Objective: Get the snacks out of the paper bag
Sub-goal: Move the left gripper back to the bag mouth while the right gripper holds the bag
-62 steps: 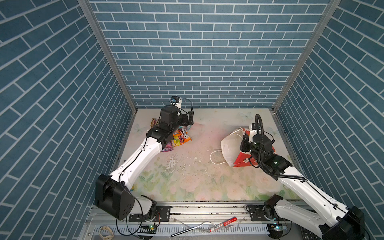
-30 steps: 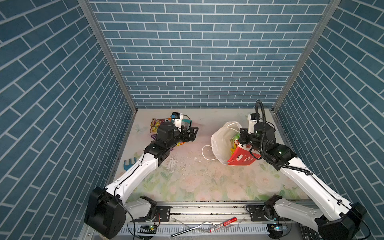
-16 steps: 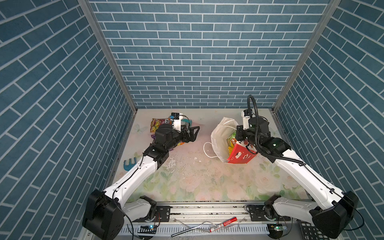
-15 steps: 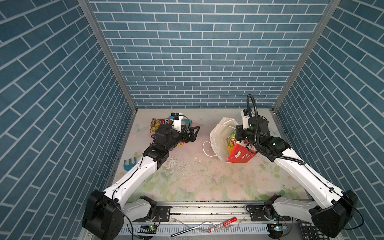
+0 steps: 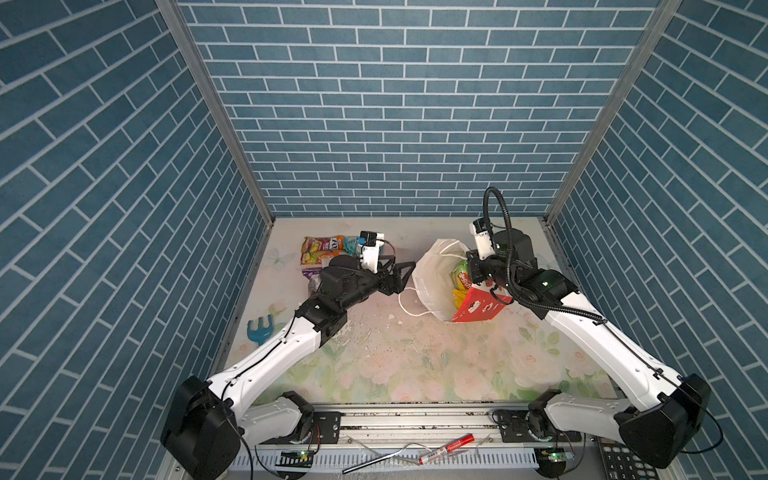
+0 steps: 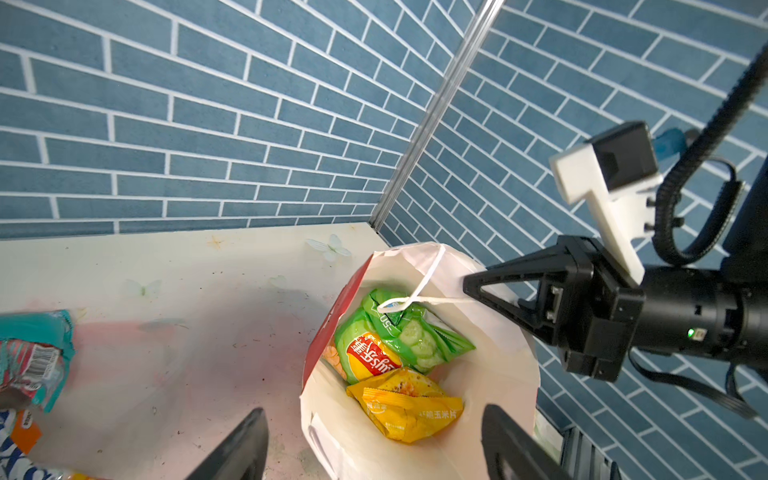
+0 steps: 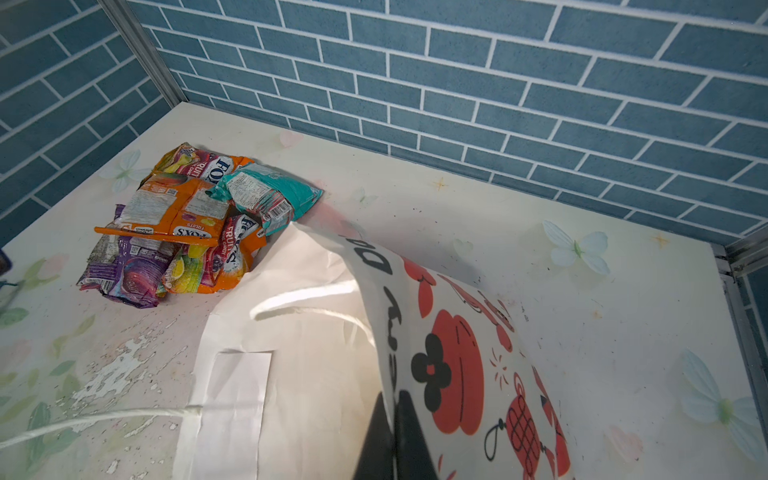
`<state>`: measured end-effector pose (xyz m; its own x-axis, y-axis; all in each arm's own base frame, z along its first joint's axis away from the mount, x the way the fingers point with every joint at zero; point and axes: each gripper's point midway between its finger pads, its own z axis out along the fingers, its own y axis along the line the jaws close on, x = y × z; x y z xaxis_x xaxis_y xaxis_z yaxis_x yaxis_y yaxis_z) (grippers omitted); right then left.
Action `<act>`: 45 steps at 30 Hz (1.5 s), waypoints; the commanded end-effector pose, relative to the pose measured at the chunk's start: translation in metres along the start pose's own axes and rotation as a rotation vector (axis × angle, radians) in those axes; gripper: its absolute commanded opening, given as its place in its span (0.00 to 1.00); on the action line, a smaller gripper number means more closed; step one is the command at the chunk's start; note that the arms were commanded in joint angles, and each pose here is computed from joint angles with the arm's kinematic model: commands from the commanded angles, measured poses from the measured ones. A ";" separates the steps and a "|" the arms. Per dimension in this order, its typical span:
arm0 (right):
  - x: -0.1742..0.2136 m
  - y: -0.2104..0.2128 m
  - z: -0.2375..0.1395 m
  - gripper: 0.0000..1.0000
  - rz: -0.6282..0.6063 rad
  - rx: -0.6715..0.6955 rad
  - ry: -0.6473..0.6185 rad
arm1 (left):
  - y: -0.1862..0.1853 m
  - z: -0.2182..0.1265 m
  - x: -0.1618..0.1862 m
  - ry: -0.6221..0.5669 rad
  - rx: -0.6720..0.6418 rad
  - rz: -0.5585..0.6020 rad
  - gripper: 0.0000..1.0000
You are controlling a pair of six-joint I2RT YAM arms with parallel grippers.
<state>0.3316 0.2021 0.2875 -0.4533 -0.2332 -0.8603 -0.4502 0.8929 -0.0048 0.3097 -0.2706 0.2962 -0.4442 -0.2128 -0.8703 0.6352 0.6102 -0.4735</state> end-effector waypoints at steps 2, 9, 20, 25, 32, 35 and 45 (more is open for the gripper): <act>-0.010 -0.001 -0.006 0.00 -0.054 0.005 -0.017 | -0.013 0.015 0.002 0.008 0.037 0.000 0.72; -0.011 0.001 -0.009 0.00 -0.082 -0.011 -0.030 | -0.049 0.044 0.031 0.071 0.146 0.033 0.62; -0.008 0.007 -0.007 0.00 -0.090 -0.043 -0.045 | -0.065 0.084 0.074 0.149 0.173 0.075 0.61; -0.008 0.013 -0.009 0.00 -0.086 -0.083 -0.062 | -0.063 0.092 0.084 0.141 0.157 0.100 0.61; -0.007 0.016 -0.010 0.00 -0.087 -0.097 -0.061 | -0.064 0.088 0.082 0.105 0.162 0.114 0.62; -0.005 0.019 -0.013 0.00 -0.096 -0.116 -0.071 | -0.064 0.089 0.084 0.112 0.159 0.117 0.62; -0.002 0.028 -0.027 0.00 -0.090 -0.180 -0.137 | -0.058 0.095 0.093 0.113 0.155 0.155 0.62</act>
<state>0.3046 0.2132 0.2846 -0.3756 -0.2628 -0.8887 -0.5846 0.8113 0.0072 0.2903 -0.3971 0.2307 -0.4326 -0.0283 -0.9011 0.7759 0.4974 -0.3881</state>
